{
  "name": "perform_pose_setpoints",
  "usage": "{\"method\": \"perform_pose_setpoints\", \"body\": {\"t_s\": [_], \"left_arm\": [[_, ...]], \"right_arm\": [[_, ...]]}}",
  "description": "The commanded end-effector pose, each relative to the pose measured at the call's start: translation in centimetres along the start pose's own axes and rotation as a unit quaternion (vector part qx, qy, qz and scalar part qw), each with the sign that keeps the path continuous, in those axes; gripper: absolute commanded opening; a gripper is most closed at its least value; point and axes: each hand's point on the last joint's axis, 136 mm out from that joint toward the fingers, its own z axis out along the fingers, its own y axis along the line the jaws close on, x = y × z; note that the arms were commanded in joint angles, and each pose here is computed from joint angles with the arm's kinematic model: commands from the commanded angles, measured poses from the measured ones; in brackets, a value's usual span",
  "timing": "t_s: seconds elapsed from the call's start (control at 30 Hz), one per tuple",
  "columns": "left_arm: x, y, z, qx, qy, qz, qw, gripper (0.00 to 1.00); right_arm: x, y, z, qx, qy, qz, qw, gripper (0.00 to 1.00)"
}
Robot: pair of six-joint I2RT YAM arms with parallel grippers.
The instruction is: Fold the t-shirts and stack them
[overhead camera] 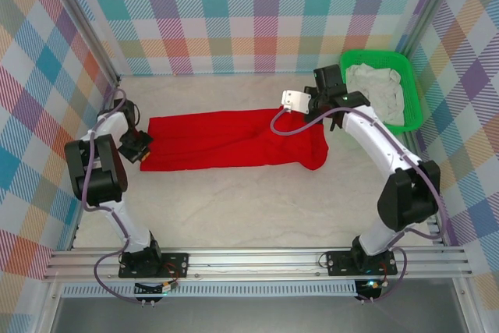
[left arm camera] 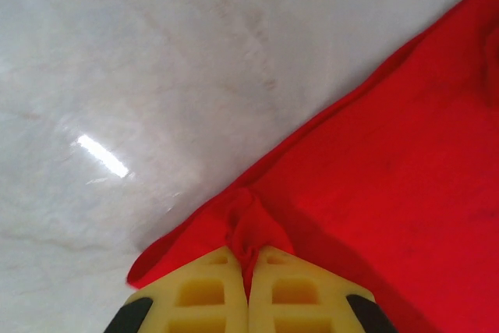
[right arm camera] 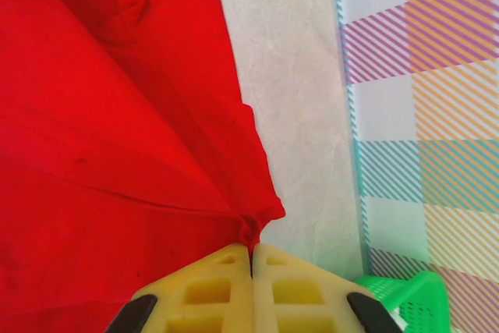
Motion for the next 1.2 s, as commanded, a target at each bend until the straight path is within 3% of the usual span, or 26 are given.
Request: {"method": "perform_pose_setpoints", "body": {"t_s": [0.0, 0.33, 0.37, 0.57, 0.67, 0.97, 1.17], "left_arm": [[-0.1, -1.0, -0.8, -0.001, 0.010, 0.016, 1.000, 0.00], [-1.0, -1.7, -0.6, -0.009, 0.012, 0.009, 1.000, 0.00], [-0.9, -1.6, -0.3, -0.011, 0.015, 0.008, 1.000, 0.04], [-0.6, -1.7, 0.5, -0.004, 0.018, 0.004, 1.000, 0.61], [-0.5, -1.9, 0.1, 0.003, 0.016, 0.005, 1.000, 0.74], [1.0, -1.1, -0.4, 0.017, 0.016, 0.006, 1.000, 0.78], [1.7, -0.5, -0.8, 0.020, 0.009, 0.016, 1.000, 0.82]], "right_arm": [[0.0, 0.3, 0.4, -0.021, -0.002, -0.011, 1.000, 0.00], [1.0, 1.1, 1.2, -0.031, 0.006, 0.008, 0.999, 0.00], [1.0, 1.1, 1.3, -0.031, 0.005, 0.011, 0.999, 0.00], [1.2, 1.0, 2.5, -0.036, 0.007, 0.020, 0.999, 0.00], [1.1, 0.4, 3.2, -0.043, 0.011, 0.020, 0.999, 0.00], [1.4, -0.5, 7.3, -0.078, 0.031, 0.037, 0.996, 0.00], [2.0, -0.7, 11.7, -0.082, 0.048, 0.113, 0.989, 0.00]]}}
